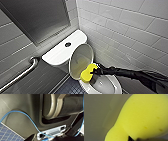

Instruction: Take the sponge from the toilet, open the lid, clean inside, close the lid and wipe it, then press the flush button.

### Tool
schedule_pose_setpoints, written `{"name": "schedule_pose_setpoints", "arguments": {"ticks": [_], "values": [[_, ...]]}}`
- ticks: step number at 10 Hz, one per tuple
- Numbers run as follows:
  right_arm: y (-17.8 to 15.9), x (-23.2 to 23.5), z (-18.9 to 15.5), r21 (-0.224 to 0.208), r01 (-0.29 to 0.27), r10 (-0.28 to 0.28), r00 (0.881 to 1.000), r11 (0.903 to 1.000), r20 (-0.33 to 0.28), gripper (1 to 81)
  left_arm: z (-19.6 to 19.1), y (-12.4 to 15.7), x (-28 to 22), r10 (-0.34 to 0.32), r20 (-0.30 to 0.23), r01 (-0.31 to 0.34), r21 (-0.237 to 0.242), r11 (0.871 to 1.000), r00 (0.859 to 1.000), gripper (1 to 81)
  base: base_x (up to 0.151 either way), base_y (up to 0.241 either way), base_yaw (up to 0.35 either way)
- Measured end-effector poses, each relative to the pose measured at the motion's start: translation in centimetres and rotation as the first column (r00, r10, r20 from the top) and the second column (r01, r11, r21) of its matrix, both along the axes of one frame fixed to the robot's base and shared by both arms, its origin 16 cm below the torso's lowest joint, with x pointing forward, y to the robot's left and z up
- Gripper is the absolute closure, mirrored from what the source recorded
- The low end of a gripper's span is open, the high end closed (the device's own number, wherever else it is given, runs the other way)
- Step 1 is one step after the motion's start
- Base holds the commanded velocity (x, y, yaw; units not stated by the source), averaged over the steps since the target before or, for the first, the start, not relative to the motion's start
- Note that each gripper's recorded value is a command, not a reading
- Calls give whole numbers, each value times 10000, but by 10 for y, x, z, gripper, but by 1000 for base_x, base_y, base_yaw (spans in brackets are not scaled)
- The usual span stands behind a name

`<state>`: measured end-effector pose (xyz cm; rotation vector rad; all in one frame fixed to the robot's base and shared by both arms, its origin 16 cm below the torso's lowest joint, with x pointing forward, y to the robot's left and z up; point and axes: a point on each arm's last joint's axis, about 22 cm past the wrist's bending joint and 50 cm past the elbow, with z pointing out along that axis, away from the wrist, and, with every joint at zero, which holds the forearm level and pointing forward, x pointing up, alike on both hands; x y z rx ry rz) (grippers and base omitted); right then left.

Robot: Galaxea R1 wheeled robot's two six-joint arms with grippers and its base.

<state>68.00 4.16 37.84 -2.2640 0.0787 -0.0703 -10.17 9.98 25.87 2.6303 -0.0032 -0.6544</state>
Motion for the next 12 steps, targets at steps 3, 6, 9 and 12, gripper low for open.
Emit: {"name": "schedule_pose_setpoints", "arguments": {"ticks": [3,6,9,12], "values": [[-4,-3,-10,-173,96,-98,9999,9998,-117,811,0,0,0,-2,-2,2,4,10000,10000,10,0,0,0],[21,-20,-31,-339,113,-125,9993,9994,-366,811,0,0,0,-2,0,2,4,10000,10000,10,0,0,0],[24,-47,-47,-358,90,-112,9979,9993,-637,811,0,0,0,-2,0,2,4,10000,10000,10,0,0,0],[32,-82,-60,-247,3,-27,9953,9997,-970,811,0,1,0,-5,-1,5,9,10000,10000,10,0,0,0]]}}
